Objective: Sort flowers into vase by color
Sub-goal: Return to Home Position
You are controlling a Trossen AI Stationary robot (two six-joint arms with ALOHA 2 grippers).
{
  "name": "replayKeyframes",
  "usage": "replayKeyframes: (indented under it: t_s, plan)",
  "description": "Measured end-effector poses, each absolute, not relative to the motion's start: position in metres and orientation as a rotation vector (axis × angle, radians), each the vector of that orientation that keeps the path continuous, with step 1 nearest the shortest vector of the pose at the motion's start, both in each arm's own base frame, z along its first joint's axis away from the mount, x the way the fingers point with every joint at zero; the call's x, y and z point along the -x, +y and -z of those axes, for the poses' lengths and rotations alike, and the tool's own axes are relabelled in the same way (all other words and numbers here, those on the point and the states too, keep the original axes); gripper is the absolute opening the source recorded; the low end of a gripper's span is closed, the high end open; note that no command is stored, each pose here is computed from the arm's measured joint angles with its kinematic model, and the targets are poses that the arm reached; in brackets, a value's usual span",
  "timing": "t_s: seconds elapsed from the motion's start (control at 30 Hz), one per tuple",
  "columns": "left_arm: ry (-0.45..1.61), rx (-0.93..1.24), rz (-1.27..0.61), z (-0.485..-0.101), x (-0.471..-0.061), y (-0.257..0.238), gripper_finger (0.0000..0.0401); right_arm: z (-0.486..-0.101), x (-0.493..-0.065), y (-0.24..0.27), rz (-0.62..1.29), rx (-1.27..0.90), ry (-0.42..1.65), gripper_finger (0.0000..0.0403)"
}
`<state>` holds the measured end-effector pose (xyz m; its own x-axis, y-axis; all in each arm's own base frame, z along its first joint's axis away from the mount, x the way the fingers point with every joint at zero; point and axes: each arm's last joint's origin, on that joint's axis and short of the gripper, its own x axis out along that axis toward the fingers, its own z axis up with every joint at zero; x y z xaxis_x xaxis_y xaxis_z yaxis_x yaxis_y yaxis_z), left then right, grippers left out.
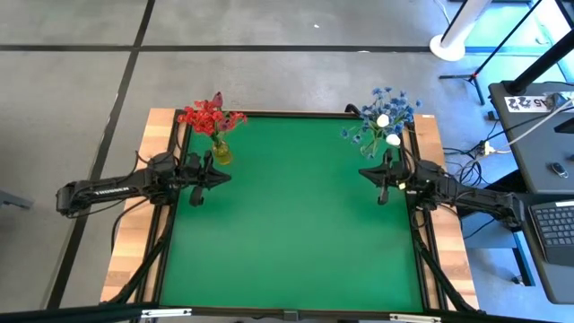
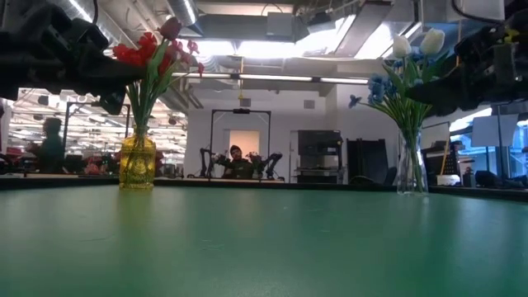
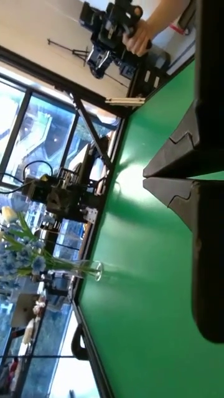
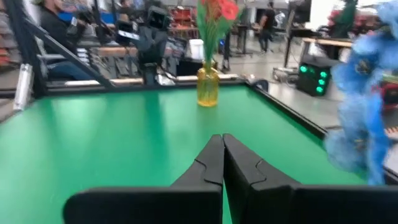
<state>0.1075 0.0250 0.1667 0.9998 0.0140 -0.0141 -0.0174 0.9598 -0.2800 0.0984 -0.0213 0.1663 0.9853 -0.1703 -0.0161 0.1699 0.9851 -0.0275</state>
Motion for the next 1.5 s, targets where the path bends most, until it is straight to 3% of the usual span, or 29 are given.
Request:
replayKeyframes:
  t_s: [0.53, 1.5]
  plan:
    - [0.006, 0.289, -0.061, -0.1666, -0.1074, 0.0264, 0.0000, -0.1654, -0.0978, -0.0246, 0.288, -0.023, 0.014, 0.0009]
    - [0.006, 0.289, -0.062, -0.1667, -0.1074, 0.0264, 0.0000, -0.1644, -0.0979, -0.0246, 0.289, -0.023, 0.020, 0.0010]
